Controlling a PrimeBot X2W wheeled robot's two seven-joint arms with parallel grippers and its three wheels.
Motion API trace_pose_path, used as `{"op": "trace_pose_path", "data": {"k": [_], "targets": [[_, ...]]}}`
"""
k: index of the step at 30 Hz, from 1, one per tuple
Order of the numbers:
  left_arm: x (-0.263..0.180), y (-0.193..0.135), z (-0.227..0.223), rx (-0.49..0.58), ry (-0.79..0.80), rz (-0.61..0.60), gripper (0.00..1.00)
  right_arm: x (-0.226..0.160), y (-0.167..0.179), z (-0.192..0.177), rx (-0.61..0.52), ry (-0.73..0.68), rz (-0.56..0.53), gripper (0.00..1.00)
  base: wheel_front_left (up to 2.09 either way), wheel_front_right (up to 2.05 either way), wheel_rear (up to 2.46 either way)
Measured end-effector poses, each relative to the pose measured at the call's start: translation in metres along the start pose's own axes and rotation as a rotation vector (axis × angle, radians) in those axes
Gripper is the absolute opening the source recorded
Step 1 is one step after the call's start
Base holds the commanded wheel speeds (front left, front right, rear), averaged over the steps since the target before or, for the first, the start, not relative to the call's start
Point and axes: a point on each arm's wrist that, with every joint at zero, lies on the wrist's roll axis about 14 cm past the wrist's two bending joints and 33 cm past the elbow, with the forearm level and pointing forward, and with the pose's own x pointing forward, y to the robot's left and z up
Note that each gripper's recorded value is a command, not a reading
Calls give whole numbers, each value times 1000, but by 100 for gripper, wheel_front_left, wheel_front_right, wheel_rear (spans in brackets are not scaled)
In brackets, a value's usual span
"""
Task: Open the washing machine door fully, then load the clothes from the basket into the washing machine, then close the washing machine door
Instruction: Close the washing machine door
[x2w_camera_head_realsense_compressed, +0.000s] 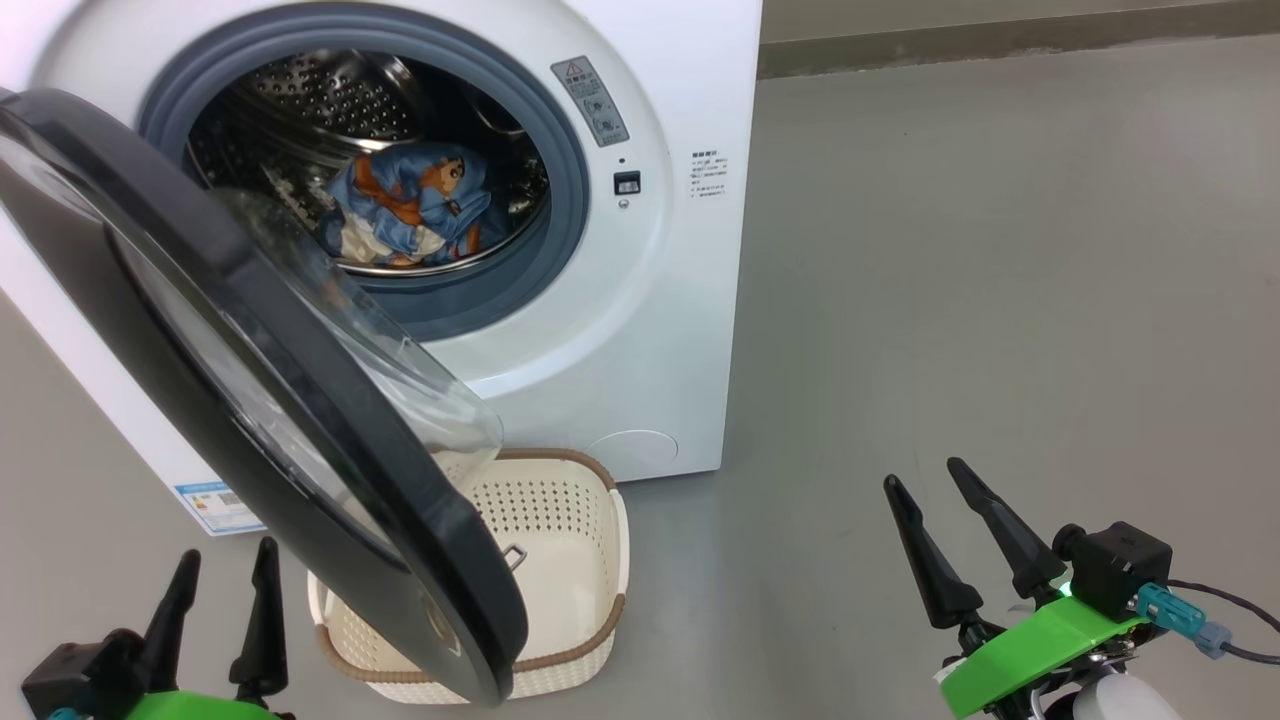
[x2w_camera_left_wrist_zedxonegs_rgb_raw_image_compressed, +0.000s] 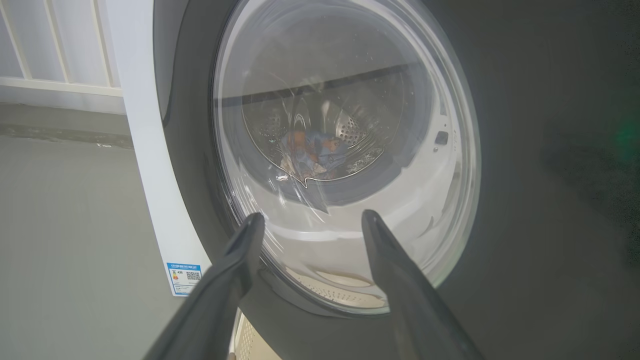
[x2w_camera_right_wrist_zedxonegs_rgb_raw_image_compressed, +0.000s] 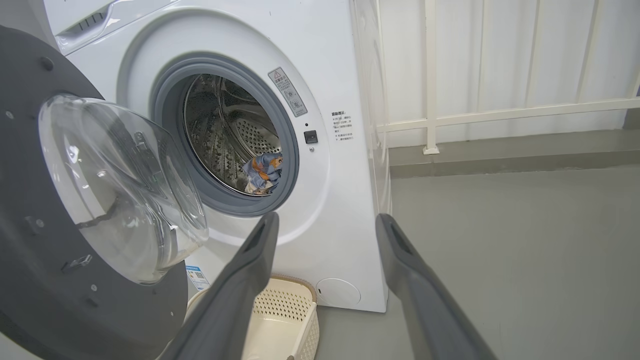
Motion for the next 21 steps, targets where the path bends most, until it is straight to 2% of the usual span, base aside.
{"op": "trace_pose_path", "data": {"k": [21], "targets": [[-4, 2, -1, -10, -2, 15, 100, 4, 1, -1, -10, 4, 9, 100, 0, 0, 0]]}}
